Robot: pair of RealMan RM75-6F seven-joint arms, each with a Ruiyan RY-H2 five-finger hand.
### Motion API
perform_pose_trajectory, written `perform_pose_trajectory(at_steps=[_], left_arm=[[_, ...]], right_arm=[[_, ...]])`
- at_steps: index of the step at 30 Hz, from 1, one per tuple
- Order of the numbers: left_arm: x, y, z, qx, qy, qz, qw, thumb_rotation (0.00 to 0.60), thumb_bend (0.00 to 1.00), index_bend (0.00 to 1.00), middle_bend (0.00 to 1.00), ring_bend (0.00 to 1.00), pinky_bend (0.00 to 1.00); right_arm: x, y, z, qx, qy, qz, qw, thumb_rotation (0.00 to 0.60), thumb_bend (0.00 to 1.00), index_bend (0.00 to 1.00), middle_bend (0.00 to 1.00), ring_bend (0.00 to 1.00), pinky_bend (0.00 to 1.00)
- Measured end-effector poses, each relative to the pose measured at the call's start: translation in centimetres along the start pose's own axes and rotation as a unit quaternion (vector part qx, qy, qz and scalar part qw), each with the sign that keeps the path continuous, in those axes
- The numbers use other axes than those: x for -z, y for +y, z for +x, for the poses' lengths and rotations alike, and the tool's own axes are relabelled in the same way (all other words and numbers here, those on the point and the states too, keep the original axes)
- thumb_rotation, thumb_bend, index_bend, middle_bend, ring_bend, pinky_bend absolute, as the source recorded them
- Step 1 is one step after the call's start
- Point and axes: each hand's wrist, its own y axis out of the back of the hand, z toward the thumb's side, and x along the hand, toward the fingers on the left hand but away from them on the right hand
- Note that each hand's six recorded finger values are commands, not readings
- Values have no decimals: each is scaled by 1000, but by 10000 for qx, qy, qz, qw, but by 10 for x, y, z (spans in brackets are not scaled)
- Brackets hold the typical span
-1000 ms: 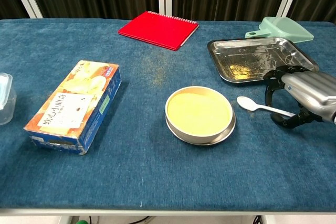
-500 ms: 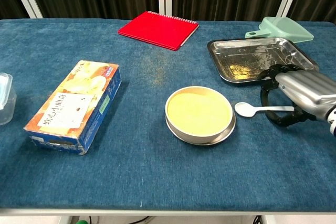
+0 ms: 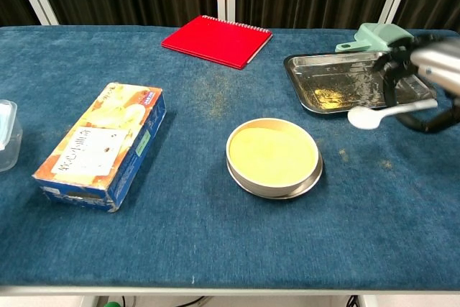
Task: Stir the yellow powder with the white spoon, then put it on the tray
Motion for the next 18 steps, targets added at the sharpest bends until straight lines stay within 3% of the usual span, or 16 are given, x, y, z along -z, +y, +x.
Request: perform_pose_trajectory(at_steps=[3, 9, 18], left_arm=[[-1, -2, -1, 22, 11, -12, 10000, 600, 443, 205, 205, 198, 133], [3, -4, -4, 53, 72, -32, 10000, 600, 443, 205, 205, 198, 135], [9, -9, -7, 64, 137, -98, 9998, 600, 443, 205, 201, 198, 135]], right_arm=[[-23, 17, -6, -54, 492, 148, 9987, 600, 477, 646, 174, 0, 0], [-66, 16, -24, -214, 1135, 707, 9908, 600, 477, 634, 174, 0, 0], [-111, 9, -47, -294, 1401, 1341, 9806, 600, 459, 609, 168, 0, 0]])
